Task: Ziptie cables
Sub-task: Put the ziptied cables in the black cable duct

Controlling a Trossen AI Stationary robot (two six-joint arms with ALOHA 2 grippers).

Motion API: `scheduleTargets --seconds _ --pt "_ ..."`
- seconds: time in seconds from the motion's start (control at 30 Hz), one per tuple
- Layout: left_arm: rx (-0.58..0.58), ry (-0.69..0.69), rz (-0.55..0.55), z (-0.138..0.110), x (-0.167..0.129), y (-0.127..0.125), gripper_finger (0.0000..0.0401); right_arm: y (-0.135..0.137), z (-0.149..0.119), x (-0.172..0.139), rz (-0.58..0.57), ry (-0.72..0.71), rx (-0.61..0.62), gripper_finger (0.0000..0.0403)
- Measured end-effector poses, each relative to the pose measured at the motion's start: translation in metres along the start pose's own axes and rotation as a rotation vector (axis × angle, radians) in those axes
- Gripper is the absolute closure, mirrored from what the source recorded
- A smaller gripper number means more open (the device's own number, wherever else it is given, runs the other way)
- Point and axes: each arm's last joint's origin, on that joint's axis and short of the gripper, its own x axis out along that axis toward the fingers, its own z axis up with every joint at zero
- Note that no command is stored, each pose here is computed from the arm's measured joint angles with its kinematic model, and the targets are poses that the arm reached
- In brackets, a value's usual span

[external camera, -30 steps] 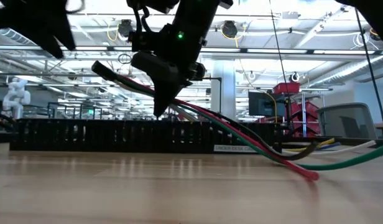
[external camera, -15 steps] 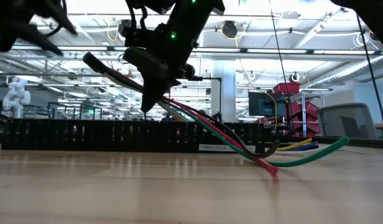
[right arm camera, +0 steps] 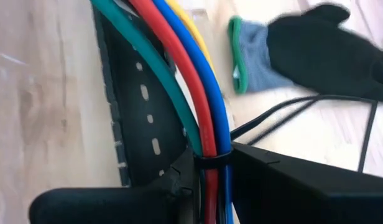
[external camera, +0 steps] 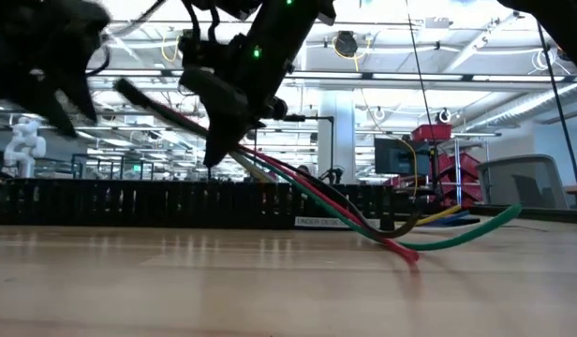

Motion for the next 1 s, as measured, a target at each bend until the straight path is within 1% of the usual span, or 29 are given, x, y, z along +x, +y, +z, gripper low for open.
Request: scheduleTargets --seconds 0.07,0.1,0.17,0.23,0.3,0.37,0.53,0.57,0.63,0.67,0.7,0.73,0.83,0.87,0.9,0.93,1.0 --pt "-0.053 -0.033 -0.052 0.001 -0.002 -0.004 0.0234 0.000 0.002 -0.001 0.003 -0.013 0.005 0.0348" --pt "-0.053 -0.032 -0.080 0.001 -0.002 -0.007 0.0234 0.000 0.002 -0.001 0.003 -0.013 0.004 0.0348" --pt "0.024 0.007 -0.140 -0.001 -0.003 -0.015 0.0234 0.000 0.002 -0.001 0.003 -0.014 0.005 0.0348" --pt "0.107 0.091 -0.173 -0.006 -0.001 -0.021 0.0234 -0.002 0.003 0.000 0.002 -0.021 0.011 0.0348" --pt "0.152 0.156 -0.161 -0.011 0.003 -0.024 0.0234 -0.003 0.003 0.001 0.000 -0.023 0.016 0.0348" --pt "0.187 0.193 -0.145 -0.015 0.006 -0.025 0.0234 -0.004 0.004 0.002 0.000 -0.026 0.019 0.0348" --pt "0.295 0.219 -0.137 -0.022 0.017 -0.032 0.0234 -0.004 0.003 0.002 -0.002 -0.025 0.020 0.0348" --pt "0.335 0.255 -0.122 -0.023 0.020 -0.032 0.0235 -0.004 0.003 0.002 -0.001 -0.025 0.022 0.0348" --pt "0.425 0.381 -0.033 -0.028 0.027 -0.024 0.0234 -0.006 0.006 0.001 0.000 -0.043 0.031 0.0348" --pt "0.450 0.428 -0.001 -0.031 0.030 -0.022 0.0234 -0.007 0.007 0.000 0.001 -0.051 0.034 0.0348" --pt "0.446 0.447 0.006 -0.031 0.031 -0.022 0.0234 -0.007 0.008 0.000 0.001 -0.053 0.035 0.0348" --pt "0.438 0.445 -0.004 -0.031 0.032 -0.024 0.0234 -0.007 0.008 0.000 0.001 -0.053 0.035 0.0348" --pt "0.439 0.410 -0.124 -0.032 0.031 -0.036 0.0234 -0.006 0.007 0.001 0.001 -0.051 0.038 0.0348" --pt "0.441 0.392 -0.142 -0.030 0.028 -0.038 0.0234 -0.007 0.007 0.001 0.000 -0.051 0.043 0.0348" --pt "0.440 0.360 -0.138 -0.028 0.027 -0.039 0.0234 -0.007 0.007 0.001 0.001 -0.051 0.045 0.0348" --pt "0.441 0.328 -0.109 -0.027 0.026 -0.037 0.0234 -0.007 0.007 0.001 0.001 -0.051 0.044 0.0348" --pt "0.400 0.266 -0.014 -0.023 0.024 -0.027 0.0234 -0.007 0.007 0.001 0.000 -0.049 0.046 0.0348"
